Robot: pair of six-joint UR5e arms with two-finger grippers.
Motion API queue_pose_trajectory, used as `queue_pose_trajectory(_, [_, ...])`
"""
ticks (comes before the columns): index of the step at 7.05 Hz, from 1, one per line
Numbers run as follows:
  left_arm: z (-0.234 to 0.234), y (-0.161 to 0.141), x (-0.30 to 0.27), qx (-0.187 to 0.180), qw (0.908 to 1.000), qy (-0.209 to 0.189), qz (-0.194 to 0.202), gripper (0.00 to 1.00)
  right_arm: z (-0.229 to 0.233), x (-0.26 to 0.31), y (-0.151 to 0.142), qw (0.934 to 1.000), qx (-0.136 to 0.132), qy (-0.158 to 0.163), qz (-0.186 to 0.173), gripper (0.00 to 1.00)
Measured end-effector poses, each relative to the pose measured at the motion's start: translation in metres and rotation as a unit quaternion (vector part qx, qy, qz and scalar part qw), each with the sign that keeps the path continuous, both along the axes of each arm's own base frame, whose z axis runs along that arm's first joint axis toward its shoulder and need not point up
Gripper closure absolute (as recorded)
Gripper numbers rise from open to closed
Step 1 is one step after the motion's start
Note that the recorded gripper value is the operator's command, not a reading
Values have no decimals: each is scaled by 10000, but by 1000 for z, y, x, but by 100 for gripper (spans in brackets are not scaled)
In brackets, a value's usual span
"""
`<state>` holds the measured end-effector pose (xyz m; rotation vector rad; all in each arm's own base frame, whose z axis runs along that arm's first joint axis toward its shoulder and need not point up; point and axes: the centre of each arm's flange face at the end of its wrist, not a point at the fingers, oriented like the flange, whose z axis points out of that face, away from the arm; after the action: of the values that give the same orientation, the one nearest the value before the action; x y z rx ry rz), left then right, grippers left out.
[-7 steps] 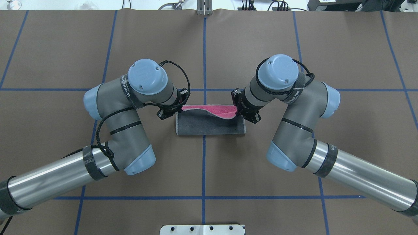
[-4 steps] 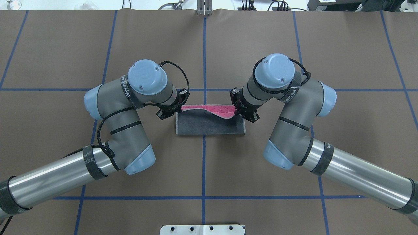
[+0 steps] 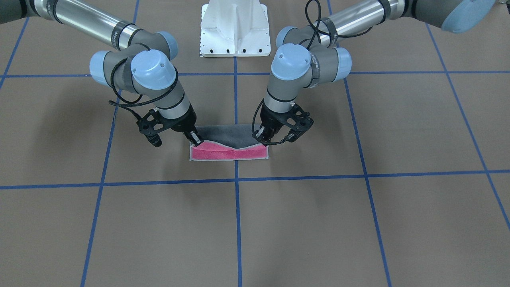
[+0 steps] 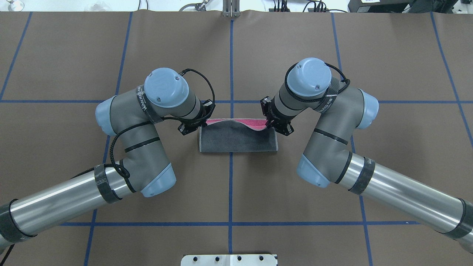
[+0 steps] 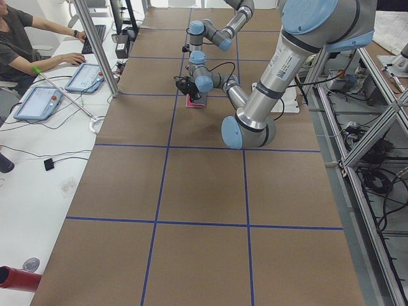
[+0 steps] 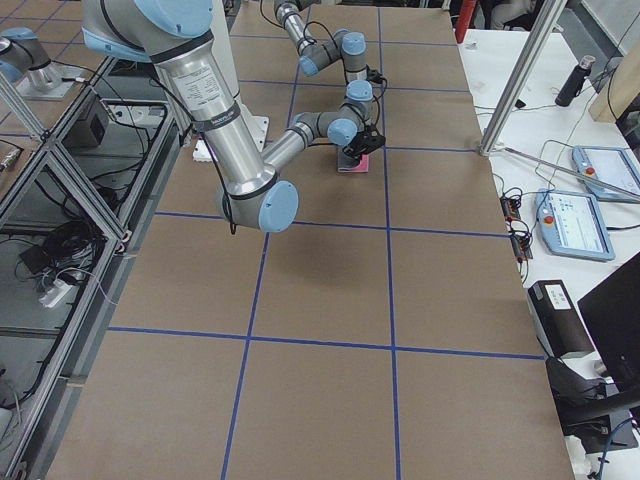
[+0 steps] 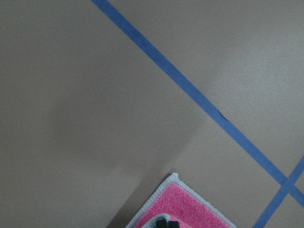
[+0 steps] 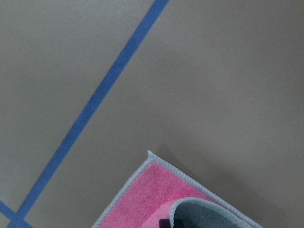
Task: Fold towel twice with both arms
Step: 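Lay the corners on the far edge and open both grippers, then move the right gripper to the folded towel's end nearest it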
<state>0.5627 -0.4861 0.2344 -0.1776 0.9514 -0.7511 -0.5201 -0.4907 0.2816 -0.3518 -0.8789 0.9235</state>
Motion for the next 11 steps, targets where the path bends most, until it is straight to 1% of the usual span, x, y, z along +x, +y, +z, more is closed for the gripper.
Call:
queue_pose_trajectory(1, [2, -1, 1, 0, 10000, 0, 0, 44, -3, 0, -3, 10000, 7, -3, 21, 39])
queue_pose_trajectory(2, [3, -1, 2, -2, 10000, -3, 1, 28, -7, -2, -7, 10000, 19, -11, 46, 36])
queue_pose_trajectory(3, [3, -1, 2, 10, 10000, 7, 4, 26, -9, -2, -9, 10000, 28, -13, 71, 36])
queue_pose_trajectory(5, [-5, -7, -5, 158, 9996, 233, -57, 26, -12, 1, -9, 9999, 13, -49, 116, 37])
queue_pose_trajectory(6, [-9, -10, -9, 212, 9992, 325, -83, 25, -9, 7, -4, 9999, -14, -81, 135, 37])
queue_pose_trajectory(7, [-13, -10, -13, 242, 9989, 381, -101, 24, -5, 19, 11, 9997, -84, -152, 172, 42])
queue_pose_trajectory(8, [-17, -9, -17, 262, 9987, 418, -105, 23, -5, 25, 32, 9989, -268, -248, 310, 42])
queue_pose_trajectory(9, [-19, -8, -19, 273, 9986, 440, -99, 23, -3, 19, 54, 9970, -466, -262, 565, 45])
queue_pose_trajectory(10, [-20, -8, -20, 275, 9986, 448, -95, 22, -2, 5, 73, 9952, -532, -228, 793, 47])
queue_pose_trajectory(11, [-20, -8, -20, 276, 9986, 450, -93, 21, 0, -6, 86, 9935, -599, -195, 946, 48])
